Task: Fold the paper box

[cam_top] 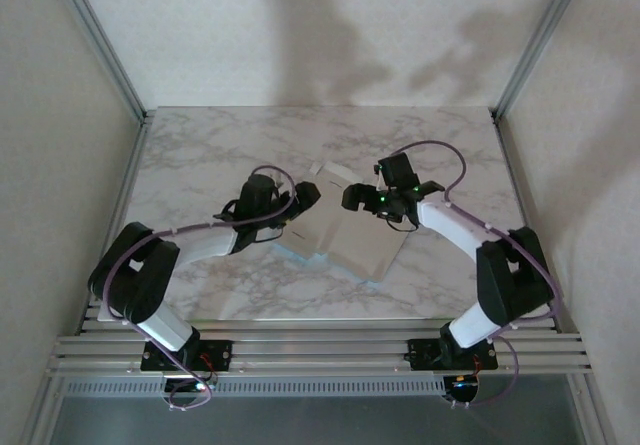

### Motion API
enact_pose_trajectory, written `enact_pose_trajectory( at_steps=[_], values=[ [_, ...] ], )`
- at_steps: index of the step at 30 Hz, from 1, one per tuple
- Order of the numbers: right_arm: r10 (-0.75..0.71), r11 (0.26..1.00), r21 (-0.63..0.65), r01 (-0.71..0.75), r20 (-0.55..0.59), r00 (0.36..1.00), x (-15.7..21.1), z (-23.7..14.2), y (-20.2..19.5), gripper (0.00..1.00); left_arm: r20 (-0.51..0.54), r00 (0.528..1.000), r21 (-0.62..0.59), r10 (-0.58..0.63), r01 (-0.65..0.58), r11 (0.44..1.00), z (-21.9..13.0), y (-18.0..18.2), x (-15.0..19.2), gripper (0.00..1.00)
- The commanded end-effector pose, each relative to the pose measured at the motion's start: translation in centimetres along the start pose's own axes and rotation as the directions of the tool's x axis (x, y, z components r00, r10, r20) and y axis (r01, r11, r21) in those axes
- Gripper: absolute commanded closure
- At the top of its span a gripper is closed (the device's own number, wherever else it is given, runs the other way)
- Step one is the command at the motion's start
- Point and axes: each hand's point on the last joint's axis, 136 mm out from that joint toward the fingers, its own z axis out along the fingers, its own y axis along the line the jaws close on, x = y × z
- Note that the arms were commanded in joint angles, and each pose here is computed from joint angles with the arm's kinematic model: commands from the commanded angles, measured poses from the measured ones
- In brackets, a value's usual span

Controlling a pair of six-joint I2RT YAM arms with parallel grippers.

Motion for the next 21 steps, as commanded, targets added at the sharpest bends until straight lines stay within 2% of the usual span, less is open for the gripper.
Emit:
enact_pose_trajectory(
  at_steps=[1, 12, 21],
  values=[
    [-0.05, 0.998, 0.024, 0.053, -0.098, 0.994, 1.4, 1.0, -1.7, 0.01, -0.052, 0.996, -0.001, -0.075, 0.075, 0.997, 0.0, 0.4, 2.1, 0.01],
    [0.023, 0.994, 0.11, -0.007, -0.145, 0.989, 4.4, 2.3, -5.5, 0.01, -0.136, 0.985, -0.055, -0.11, 0.103, 0.993, 3.6, 2.9, 4.2, 0.0],
    [0.159, 0.983, 0.118, -0.141, -0.159, 0.974, 8.7, 1.4, -6.6, 0.01, -0.115, 0.991, -0.1, -0.068, 0.056, 0.993, 5.3, 3.7, 2.5, 0.01]
  ],
)
